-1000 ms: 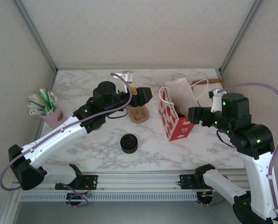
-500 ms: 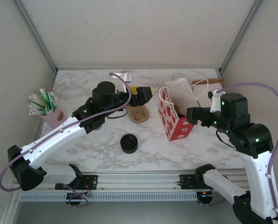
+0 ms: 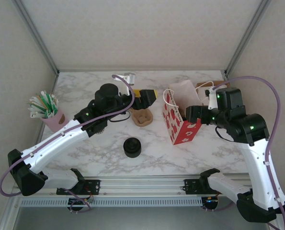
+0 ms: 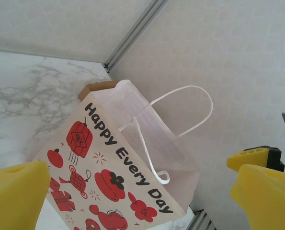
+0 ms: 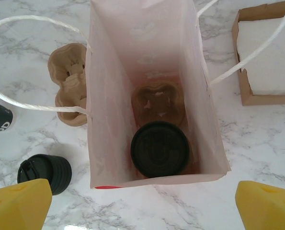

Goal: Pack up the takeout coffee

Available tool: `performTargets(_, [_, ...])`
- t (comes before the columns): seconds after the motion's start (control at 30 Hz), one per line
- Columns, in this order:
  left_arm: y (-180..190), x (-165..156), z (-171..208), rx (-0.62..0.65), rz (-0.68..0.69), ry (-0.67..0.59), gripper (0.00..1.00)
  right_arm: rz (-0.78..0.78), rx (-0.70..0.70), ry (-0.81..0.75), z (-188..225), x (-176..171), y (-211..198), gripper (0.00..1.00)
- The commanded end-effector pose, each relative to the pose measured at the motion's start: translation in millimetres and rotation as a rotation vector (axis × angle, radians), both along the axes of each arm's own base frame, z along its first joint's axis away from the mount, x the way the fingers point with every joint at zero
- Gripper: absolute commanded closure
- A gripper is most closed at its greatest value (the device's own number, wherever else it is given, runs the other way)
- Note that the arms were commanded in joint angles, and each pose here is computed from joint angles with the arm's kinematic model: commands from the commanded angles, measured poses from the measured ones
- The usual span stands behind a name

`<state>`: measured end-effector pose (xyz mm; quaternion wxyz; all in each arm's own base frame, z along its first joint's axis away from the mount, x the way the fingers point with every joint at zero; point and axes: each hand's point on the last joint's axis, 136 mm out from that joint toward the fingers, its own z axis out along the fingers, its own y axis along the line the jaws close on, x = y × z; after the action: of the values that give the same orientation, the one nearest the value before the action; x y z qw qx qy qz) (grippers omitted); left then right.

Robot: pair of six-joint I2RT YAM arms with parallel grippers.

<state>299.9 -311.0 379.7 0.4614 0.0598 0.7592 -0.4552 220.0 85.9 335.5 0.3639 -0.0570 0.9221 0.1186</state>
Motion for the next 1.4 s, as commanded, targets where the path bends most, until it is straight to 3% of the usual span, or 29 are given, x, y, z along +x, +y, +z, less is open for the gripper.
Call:
performTargets(0.0, [8.3,5.4,-2.6,0.013,0.034,-0.004,0.00,0.016,0.031,-0.027,12.4,-0.5,5.2,0.01])
performTargets(0.23, [35.3,13.0,-3.4,0.058,0.143,-0.016,0.00,0.002,0.018,-0.041,13.6,-1.8,0.6,0.01])
performTargets(0.63, [150.5,6.2,-18.2,0.117,0.537,-0.055,0.00,-0.099,-0.022,-0.223,35.8,-13.2,-30.2,0.01])
performTargets(0.87, [196.2,-0.1,-39.4,0.171,0.648,-0.004,0.00,-0.241,-0.085,-0.303,40.1,-26.9,-65.3,0.01])
performTargets(1.17, [260.0,-1.9,-59.6,0.329,0.846,0.099,0.00,-0.433,-0.144,-0.212,-8.2,-50.1,-101.5,0.01])
performTargets(1.37, [300.9,-3.1,-68.5,0.404,0.932,0.190,0.00,-0.495,-0.103,-0.146,-48.9,-58.8,-104.8,0.01])
